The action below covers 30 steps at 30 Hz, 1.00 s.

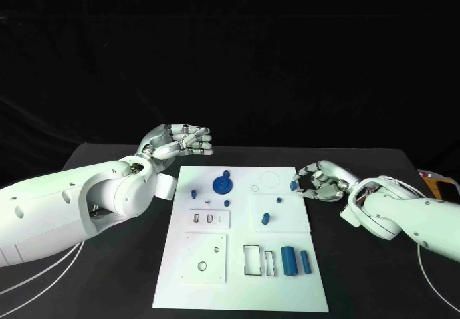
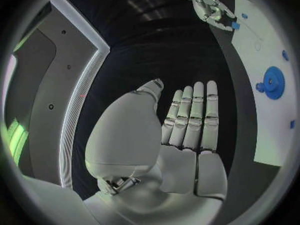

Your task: Assemble the parts on the task board

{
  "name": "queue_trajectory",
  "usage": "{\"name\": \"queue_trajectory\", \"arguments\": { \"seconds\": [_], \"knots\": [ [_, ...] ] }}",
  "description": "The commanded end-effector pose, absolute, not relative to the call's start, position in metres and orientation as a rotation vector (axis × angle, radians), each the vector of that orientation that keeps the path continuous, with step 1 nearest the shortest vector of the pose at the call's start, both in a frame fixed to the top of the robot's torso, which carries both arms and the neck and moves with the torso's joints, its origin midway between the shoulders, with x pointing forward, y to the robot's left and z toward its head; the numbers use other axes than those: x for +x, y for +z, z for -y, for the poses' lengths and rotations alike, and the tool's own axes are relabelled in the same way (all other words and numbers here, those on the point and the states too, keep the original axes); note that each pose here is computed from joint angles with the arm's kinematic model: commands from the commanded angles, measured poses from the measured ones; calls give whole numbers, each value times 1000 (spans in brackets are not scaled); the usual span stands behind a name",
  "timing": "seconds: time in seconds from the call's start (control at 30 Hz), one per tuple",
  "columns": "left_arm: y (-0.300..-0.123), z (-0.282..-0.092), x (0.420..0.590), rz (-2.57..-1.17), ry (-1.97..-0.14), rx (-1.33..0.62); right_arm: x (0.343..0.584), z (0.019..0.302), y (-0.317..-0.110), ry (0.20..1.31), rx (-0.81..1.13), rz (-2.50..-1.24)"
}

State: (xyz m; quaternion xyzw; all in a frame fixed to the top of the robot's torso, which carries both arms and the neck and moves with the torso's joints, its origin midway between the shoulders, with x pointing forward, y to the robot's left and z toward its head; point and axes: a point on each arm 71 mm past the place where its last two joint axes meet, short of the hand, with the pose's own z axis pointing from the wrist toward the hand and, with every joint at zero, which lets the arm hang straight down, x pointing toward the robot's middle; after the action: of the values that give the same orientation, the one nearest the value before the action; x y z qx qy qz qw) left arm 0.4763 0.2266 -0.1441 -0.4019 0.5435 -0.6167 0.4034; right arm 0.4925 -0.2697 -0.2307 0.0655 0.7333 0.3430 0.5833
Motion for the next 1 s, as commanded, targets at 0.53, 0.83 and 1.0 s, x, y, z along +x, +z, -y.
{"name": "queue_trajectory", "arguments": {
  "seconds": [0.53,0.83,1.0],
  "knots": [
    [-143,-225,476,-1375,-1573,-1014,496,259,-236,779,134,-1707],
    [-143,-226,476,-1376,-1570,-1015,497,257,-237,767,132,-1700],
    [-143,-226,476,-1378,-1570,-1016,498,257,-237,763,135,-1700]
  ]
}}
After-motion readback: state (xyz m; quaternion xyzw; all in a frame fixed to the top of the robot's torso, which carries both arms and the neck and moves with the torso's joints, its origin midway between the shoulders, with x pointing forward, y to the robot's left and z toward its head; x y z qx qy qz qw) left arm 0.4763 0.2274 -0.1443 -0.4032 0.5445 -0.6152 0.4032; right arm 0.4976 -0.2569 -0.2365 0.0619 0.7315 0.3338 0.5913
